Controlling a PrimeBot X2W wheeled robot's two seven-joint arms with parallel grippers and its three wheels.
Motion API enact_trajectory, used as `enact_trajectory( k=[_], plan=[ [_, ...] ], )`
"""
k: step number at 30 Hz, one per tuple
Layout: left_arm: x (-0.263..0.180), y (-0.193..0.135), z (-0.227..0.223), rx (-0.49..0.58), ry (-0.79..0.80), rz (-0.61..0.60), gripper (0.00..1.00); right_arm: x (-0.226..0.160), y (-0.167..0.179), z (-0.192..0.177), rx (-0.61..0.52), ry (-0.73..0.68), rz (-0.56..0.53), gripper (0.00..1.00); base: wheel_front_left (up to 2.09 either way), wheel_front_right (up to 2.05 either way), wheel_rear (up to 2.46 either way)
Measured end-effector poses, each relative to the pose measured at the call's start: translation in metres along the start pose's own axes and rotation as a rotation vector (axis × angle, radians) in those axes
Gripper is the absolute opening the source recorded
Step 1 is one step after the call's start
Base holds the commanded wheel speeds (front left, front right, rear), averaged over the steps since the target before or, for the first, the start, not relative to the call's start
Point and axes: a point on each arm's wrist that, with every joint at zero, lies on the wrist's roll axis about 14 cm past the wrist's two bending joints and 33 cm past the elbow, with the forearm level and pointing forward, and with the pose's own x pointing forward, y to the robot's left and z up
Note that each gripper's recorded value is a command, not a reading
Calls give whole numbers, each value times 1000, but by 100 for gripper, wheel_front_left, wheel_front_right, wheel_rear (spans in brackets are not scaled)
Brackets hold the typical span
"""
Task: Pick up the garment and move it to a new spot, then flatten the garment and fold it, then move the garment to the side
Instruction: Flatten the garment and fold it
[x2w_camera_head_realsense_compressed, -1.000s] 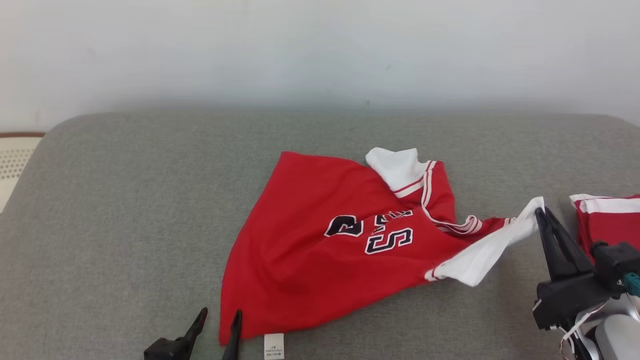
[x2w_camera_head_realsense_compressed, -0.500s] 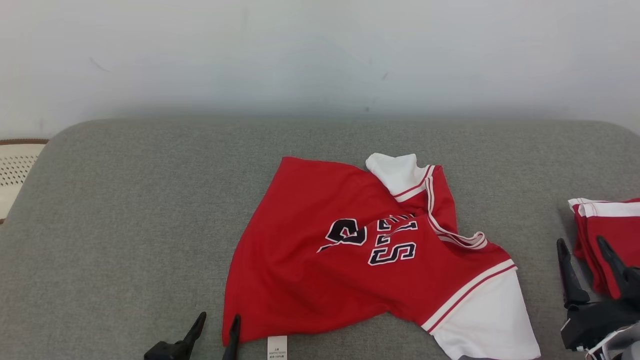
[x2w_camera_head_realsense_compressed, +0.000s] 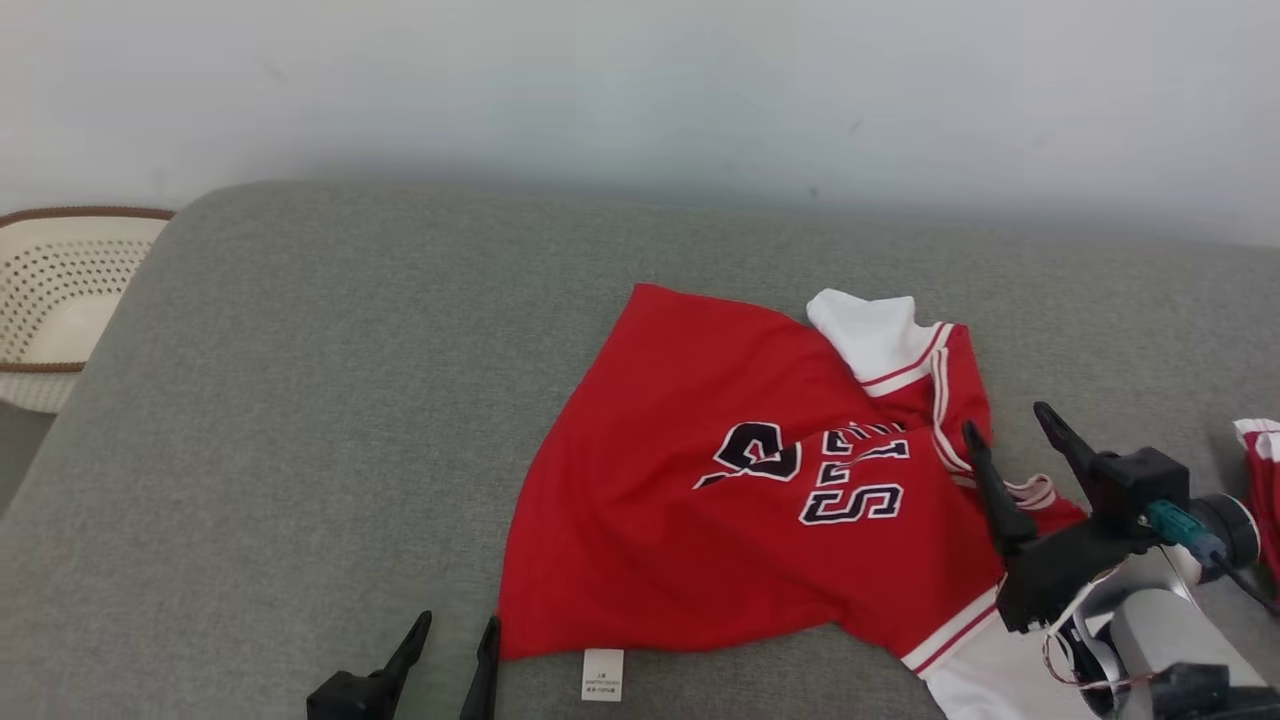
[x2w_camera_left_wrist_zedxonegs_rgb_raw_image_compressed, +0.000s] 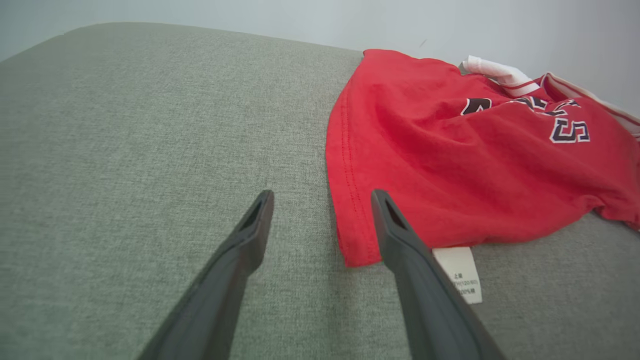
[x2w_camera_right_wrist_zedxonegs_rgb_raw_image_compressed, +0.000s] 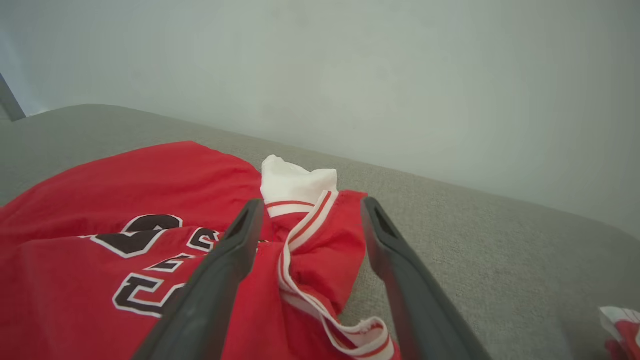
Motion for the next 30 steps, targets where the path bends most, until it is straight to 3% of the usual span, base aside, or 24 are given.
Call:
enact_trajectory(
  k=[5,14,29,30],
  plan=[
    [-4,14,2,0,-6,45,100,31,27,-2,-13,20,103,100,0,0,0],
    [-18,38,-6,-10,20,130,100,82,45,-22,-39,111,186,100,0,0,0],
    [-28,61,-22,-25,73,225,100,135,40,-80,-39,402,155,100,0,0,0],
    [-28,62,-23,-25,75,231,100,137,40,-81,-36,409,153,95,0,0,0]
  ],
)
